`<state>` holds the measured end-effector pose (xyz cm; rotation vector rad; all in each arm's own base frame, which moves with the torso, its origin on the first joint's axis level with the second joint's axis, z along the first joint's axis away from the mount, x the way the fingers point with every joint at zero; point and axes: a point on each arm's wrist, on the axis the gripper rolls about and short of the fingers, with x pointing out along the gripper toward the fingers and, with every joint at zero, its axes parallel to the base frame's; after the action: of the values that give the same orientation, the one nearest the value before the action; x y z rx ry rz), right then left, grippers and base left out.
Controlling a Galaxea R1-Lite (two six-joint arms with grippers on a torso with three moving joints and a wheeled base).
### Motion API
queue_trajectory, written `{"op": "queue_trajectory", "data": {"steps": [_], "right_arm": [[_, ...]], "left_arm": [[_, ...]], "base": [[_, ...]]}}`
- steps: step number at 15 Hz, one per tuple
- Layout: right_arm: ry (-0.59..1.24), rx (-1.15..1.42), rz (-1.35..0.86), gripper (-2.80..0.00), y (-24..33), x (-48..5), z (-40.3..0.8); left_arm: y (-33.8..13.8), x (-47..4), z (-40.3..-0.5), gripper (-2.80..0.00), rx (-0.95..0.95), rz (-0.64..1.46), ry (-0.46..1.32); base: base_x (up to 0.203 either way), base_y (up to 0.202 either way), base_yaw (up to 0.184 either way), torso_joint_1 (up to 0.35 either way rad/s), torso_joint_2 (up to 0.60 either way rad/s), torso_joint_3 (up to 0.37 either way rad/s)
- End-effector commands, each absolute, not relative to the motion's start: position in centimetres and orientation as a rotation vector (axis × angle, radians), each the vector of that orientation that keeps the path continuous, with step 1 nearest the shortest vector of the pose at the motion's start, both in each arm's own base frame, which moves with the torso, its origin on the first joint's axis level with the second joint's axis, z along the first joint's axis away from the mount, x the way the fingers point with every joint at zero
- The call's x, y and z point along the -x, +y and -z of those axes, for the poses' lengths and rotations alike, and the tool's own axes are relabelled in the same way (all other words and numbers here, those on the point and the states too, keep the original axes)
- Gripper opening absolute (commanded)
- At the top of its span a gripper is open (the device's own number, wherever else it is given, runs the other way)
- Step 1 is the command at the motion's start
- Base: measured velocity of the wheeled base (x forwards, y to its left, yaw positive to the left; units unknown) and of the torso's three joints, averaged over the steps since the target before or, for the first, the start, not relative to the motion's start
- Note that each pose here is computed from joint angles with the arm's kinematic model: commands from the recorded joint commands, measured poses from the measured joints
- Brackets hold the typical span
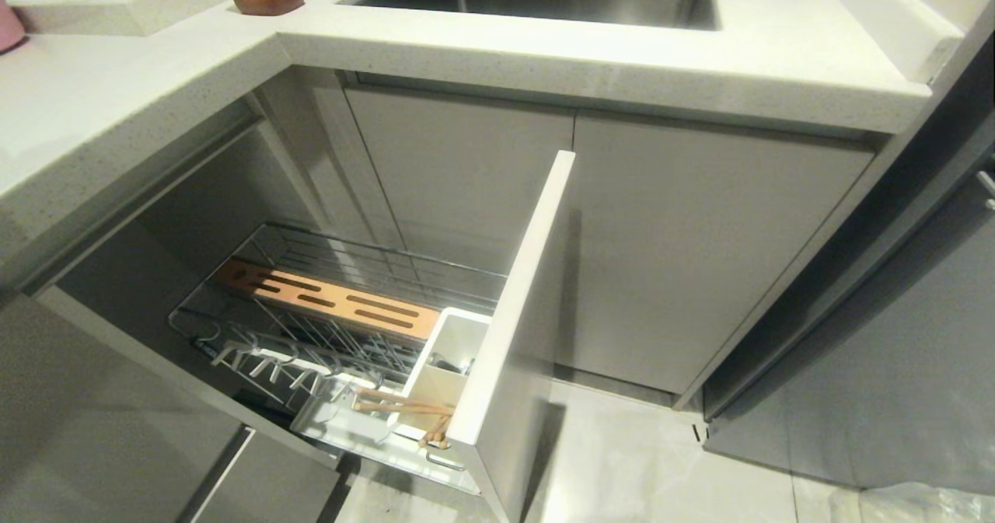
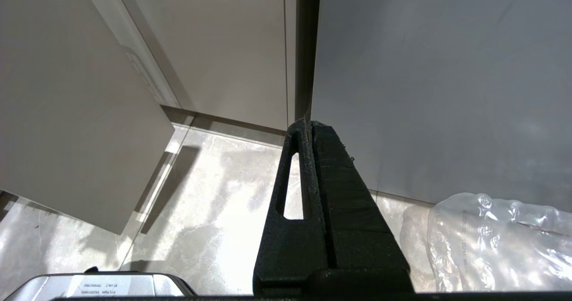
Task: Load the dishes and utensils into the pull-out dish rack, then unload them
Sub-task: Take the fork out of the cupboard
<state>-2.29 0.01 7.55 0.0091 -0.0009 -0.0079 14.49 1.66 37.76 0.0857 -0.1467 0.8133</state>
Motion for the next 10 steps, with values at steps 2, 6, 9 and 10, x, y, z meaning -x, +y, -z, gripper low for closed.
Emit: {"op": "queue_trajectory", "data": {"steps": [2, 6, 9, 10], "right_arm": [[0.000, -0.009, 0.008, -2.80, 0.0, 2.3, -7.5], [0.000, -0.009, 0.008, -2.80, 0.0, 2.3, -7.5], [0.000, -0.009, 0.008, -2.80, 0.0, 2.3, -7.5], [0.000, -0.009, 0.008, -2.80, 0.0, 2.3, -7.5]], "left_arm": [[1.7, -13.9, -36.9, -2.80, -0.098, -0.815, -0.127], [1.7, -14.0, -36.2, -2.80, -0.106, -0.814, -0.106], [1.7, -13.1, -36.6, -2.80, -0.096, -0.816, -0.136], [1.7, -12.7, -36.8, -2.80, -0.094, -0.819, -0.147]], "base": [[0.000, 0.000, 0.000, 0.000, 0.00, 0.000], [0.000, 0.000, 0.000, 0.000, 0.00, 0.000], [0.000, 0.000, 0.000, 0.000, 0.00, 0.000], [0.000, 0.000, 0.000, 0.000, 0.00, 0.000]]}}
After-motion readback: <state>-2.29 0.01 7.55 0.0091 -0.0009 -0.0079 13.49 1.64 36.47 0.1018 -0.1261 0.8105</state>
